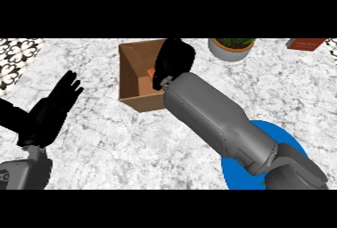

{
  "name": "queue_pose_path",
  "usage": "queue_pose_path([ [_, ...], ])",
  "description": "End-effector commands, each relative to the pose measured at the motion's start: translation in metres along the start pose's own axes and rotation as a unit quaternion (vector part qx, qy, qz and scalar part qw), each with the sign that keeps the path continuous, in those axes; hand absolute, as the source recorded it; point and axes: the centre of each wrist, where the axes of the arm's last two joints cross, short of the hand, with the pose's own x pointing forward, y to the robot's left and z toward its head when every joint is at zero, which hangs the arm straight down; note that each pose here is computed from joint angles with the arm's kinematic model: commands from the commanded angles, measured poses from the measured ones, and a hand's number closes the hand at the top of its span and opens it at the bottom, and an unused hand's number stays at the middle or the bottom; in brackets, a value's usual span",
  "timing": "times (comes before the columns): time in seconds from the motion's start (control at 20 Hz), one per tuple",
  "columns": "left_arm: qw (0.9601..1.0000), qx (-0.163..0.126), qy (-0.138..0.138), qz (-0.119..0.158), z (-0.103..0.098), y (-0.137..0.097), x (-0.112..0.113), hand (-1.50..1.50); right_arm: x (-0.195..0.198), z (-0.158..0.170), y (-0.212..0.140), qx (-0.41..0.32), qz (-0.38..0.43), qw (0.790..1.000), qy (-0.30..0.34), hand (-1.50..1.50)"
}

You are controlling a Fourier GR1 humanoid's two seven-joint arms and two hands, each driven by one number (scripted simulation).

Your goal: Pick the sweet potato from the plate and place it in the cardboard box

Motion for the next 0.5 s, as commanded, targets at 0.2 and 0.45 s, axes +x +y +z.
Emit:
queue_pose_path([
  [0.2, 0.9999, 0.011, 0.009, 0.004, 0.003, 0.008, 0.004, 0.0, 0.006, 0.011, -0.004, -0.105, -0.219, 0.97, 0.008, -1.5],
  [0.45, 0.9994, 0.032, 0.01, 0.007, 0.015, 0.012, -0.006, 0.0, 0.005, 0.009, -0.011, -0.142, -0.333, 0.932, 0.026, -1.5],
])
